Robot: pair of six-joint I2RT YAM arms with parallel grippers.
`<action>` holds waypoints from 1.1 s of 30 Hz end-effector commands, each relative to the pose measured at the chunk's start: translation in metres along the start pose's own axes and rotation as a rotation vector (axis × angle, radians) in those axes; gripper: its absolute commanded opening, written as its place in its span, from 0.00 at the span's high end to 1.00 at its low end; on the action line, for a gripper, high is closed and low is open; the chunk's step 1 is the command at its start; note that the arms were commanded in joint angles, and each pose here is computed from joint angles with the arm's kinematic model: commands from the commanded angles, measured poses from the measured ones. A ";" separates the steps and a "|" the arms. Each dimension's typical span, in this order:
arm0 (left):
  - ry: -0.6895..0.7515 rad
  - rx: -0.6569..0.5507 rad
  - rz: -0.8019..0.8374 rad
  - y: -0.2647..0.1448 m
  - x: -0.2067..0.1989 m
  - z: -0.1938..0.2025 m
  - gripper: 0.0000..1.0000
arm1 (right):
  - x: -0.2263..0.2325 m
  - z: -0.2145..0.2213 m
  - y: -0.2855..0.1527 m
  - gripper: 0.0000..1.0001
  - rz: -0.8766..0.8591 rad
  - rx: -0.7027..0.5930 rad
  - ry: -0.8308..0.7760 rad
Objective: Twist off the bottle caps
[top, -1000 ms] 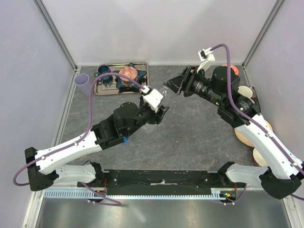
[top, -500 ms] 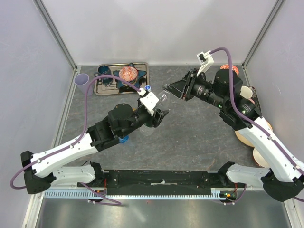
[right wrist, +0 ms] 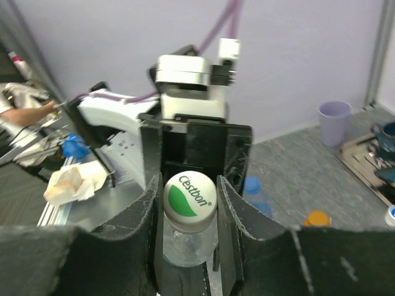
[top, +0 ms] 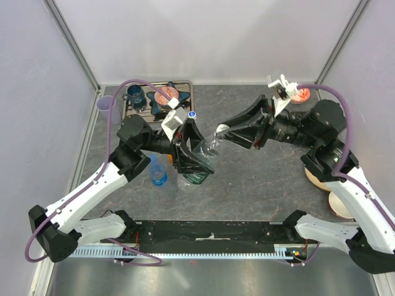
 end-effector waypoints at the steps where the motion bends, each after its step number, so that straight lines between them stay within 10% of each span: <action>1: 0.040 0.092 0.340 -0.005 -0.034 -0.017 0.52 | 0.027 -0.003 -0.014 1.00 -0.280 -0.068 -0.120; 17: -0.028 0.153 0.354 0.000 -0.018 -0.009 0.53 | 0.057 -0.024 -0.035 1.00 -0.442 -0.171 -0.204; 27: 0.053 0.044 0.098 -0.010 -0.023 -0.010 0.52 | -0.041 0.002 -0.065 1.00 0.983 -0.145 -0.070; 33: 0.167 -0.171 -0.335 -0.038 -0.028 -0.010 0.52 | -0.091 0.118 -0.055 1.00 1.187 0.199 0.063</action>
Point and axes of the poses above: each gripper's point midway between its finger pads, its own y axis out along the fingers, its own x axis along the line the jaws close on, z = x × y, the point moved 10 cm from there along -y, back along the fingers, and after that the axes turned 9 degrees about -y, right-handed, at the moved point
